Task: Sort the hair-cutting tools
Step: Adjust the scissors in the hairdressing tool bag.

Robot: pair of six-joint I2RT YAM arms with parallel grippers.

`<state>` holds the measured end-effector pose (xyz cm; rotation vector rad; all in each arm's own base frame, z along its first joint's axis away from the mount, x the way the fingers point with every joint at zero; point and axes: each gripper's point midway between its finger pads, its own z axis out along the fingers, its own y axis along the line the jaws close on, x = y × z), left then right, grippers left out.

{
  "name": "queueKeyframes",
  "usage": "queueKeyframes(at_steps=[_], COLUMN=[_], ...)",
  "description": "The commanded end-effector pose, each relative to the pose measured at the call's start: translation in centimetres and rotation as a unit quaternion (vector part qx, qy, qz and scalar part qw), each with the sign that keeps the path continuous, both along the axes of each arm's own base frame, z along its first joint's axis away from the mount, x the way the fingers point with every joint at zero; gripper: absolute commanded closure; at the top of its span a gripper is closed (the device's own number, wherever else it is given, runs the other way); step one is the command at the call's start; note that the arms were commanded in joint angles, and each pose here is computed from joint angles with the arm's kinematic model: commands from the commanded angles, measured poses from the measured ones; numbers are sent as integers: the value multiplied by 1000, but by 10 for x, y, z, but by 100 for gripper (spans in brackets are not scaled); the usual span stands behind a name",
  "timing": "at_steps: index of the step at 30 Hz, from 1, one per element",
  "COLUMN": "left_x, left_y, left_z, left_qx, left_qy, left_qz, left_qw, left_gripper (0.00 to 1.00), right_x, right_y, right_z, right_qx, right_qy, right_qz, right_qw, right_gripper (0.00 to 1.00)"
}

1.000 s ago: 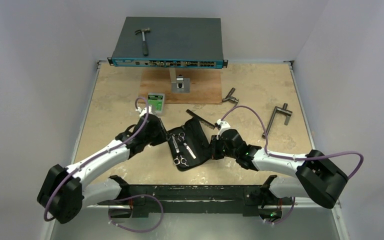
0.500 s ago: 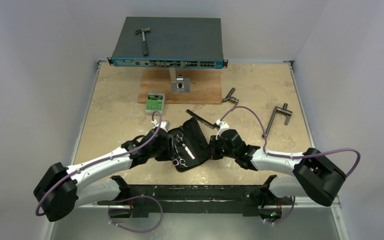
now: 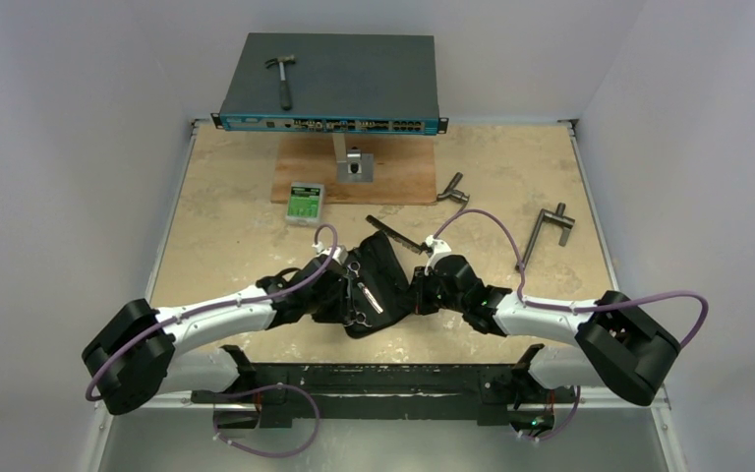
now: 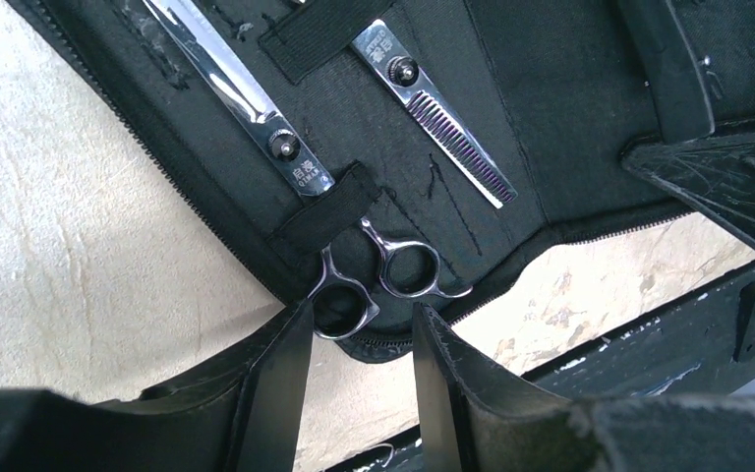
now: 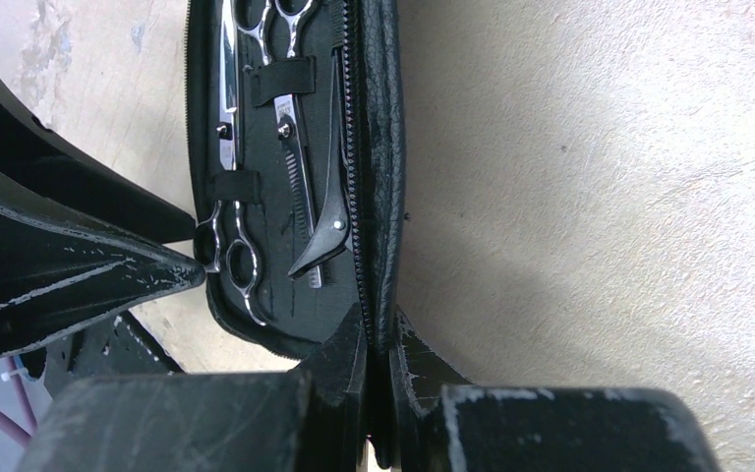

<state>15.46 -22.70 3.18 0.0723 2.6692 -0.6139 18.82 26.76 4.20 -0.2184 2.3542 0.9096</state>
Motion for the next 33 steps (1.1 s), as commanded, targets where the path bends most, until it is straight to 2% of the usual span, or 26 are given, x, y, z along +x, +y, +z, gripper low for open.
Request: queueKeyframes(at_steps=[1, 13, 20, 24, 29, 33], left_x=[4, 8, 18, 23, 21, 18], left_y=[-21, -33, -53, -60, -52, -37], left_z=[8, -1, 13, 13, 8, 22], left_qx=[-33, -33, -69, -68, -48, -37], left_qy=[-2, 7, -11, -11, -6, -27], left_qz=[-7, -10, -15, -18, -14, -17], left_qw=[999, 999, 997, 997, 999, 999], left_gripper=[59, 59, 59, 60, 60, 58], right_x=[-6, -11, -14, -14, -15, -14], right_y=[5, 3, 6, 7, 6, 5], right_z=[2, 2, 0, 0, 0, 0], right_qx=[13, 17, 18, 17, 14, 11], right_qy=[0, 4, 6, 7, 6, 4], right_qz=[15, 16, 19, 21, 19, 19], right_qw=[1000, 1000, 1000, 1000, 1000, 1000], right_gripper=[100, 100, 100, 100, 100, 100])
